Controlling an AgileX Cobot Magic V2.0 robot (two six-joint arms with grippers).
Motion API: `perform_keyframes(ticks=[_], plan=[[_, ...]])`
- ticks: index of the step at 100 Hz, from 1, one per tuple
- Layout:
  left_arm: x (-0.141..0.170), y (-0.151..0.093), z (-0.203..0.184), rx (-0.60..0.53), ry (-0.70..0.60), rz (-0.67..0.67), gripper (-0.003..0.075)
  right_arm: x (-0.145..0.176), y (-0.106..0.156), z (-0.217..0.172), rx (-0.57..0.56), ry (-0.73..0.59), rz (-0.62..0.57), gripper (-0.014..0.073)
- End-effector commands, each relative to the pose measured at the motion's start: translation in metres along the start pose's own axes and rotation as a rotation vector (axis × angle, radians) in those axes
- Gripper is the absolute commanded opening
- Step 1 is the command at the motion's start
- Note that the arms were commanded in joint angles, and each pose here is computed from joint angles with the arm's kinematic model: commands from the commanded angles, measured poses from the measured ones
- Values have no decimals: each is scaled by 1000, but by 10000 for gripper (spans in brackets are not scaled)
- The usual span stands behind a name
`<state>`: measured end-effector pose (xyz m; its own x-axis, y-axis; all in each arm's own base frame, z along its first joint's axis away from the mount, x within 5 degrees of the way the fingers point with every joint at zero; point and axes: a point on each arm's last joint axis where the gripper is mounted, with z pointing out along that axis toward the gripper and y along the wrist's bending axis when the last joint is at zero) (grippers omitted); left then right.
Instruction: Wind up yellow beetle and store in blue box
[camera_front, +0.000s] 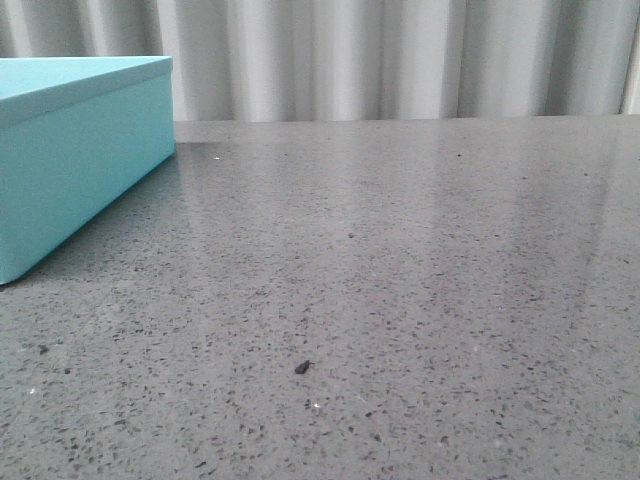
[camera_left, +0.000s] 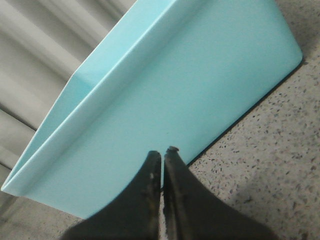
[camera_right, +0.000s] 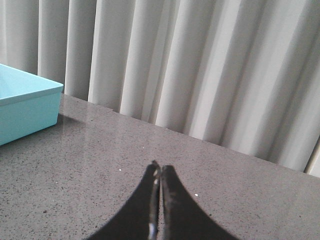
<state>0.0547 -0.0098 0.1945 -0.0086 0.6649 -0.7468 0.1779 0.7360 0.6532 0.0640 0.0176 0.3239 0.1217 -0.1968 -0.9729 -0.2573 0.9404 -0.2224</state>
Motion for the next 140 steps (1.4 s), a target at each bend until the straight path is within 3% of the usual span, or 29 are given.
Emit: perform_keyframes(ticks=[1, 26, 46, 66, 91, 140], plan=[[3, 0, 0, -58, -30, -18, -21, -14, -2, 2, 7, -82, -26, -41], [3, 0, 0, -58, -30, -18, -21, -4, 0, 4, 2, -42, -27, -41], [3, 0, 0, -58, -30, -18, -21, 34, 9, 10, -13, 35, -31, -41], [3, 0, 0, -58, -30, -18, -21, 62, 10, 9, 67, -11, -38, -41], [3, 0, 0, -58, -30, -18, -21, 80, 8, 0, 159, 30, -34, -41], [3, 0, 0, -58, -30, -18, -21, 122, 18, -13, 163, 82, -5, -41]])
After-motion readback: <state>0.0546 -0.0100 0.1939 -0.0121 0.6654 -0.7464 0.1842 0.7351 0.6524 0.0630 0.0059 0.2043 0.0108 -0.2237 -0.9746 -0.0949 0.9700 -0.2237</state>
